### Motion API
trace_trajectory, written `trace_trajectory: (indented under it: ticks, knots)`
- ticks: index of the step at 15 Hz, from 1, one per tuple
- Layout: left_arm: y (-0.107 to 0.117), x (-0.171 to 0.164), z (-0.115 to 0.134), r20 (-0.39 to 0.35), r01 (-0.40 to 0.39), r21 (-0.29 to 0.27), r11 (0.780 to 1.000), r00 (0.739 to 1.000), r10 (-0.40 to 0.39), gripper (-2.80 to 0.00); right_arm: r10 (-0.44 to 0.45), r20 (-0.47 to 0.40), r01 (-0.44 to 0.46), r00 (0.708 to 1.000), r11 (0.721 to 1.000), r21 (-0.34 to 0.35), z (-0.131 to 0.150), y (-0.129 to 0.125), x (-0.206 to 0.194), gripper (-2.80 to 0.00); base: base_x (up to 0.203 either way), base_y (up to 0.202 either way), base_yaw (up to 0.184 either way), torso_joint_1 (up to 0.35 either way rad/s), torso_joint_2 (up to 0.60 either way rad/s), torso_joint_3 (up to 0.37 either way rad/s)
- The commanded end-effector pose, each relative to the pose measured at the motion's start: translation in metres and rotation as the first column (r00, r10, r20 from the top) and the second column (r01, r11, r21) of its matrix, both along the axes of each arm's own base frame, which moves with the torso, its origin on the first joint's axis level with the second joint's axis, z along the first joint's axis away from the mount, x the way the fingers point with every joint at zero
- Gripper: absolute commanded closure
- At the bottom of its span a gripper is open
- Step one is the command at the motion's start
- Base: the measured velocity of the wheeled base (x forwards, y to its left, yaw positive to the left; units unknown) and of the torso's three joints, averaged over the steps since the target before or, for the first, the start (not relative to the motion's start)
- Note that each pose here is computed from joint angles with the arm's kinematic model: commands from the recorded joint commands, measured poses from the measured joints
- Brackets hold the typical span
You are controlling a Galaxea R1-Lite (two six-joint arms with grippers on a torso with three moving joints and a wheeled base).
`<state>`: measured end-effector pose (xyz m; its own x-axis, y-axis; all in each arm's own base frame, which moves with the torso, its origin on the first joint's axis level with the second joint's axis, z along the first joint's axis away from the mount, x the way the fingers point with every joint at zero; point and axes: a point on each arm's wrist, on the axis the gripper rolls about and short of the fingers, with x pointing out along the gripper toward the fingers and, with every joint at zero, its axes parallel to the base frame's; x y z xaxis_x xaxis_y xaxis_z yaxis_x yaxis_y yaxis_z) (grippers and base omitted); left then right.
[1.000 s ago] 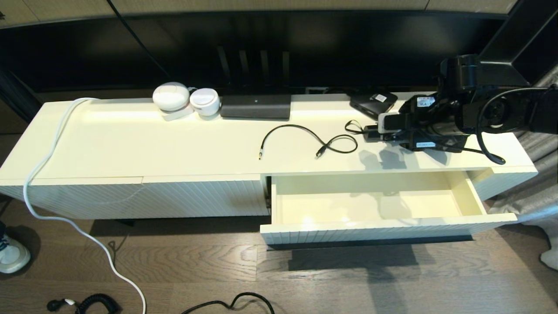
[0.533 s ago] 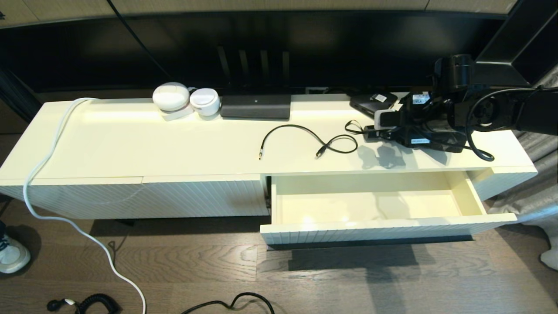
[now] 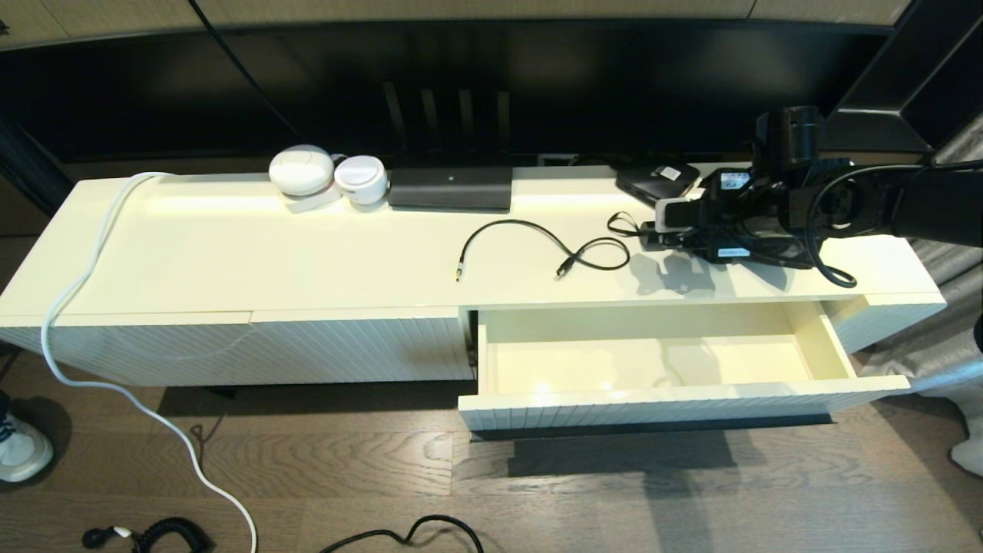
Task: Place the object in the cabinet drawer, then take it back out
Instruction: Put the umbrella in the drawer
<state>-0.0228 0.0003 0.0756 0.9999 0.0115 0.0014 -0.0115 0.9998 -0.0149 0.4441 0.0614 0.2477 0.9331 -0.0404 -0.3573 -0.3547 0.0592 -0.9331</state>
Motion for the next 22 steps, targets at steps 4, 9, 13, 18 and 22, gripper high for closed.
trace_trajectory:
  ticks: [4,9,13,18,22]
  knots:
    - [0.0,0.0,0.0,0.0,-0.001,0.0,1.0,1.0,0.001,-2.8,0.001,0.017,-0.001,1.0,1.0,-0.006,0.005,0.0,-0.001,-2.8,0.0,0.0,0.0,0.0,0.0,0.0]
    - [0.0,0.0,0.0,0.0,-0.001,0.0,1.0,1.0,0.001,-2.8,0.008,0.03,-0.008,1.0,1.0,-0.01,0.013,0.0,-0.007,-2.8,0.0,0.0,0.0,0.0,0.0,0.0]
    - [0.0,0.0,0.0,0.0,-0.002,0.0,1.0,1.0,0.002,-2.8,0.01,0.026,-0.01,1.0,1.0,-0.011,0.012,0.001,-0.006,-2.8,0.0,0.0,0.0,0.0,0.0,0.0]
    - [0.0,0.0,0.0,0.0,-0.001,0.0,1.0,1.0,0.001,-2.8,0.007,0.012,-0.007,1.0,1.0,-0.009,0.006,0.001,-0.003,-2.8,0.0,0.0,0.0,0.0,0.0,0.0]
    - [0.0,0.0,0.0,0.0,-0.001,0.0,1.0,1.0,0.001,-2.8,0.006,0.0,-0.006,1.0,1.0,-0.008,0.0,0.003,0.001,-2.8,0.0,0.0,0.0,0.0,0.0,0.0]
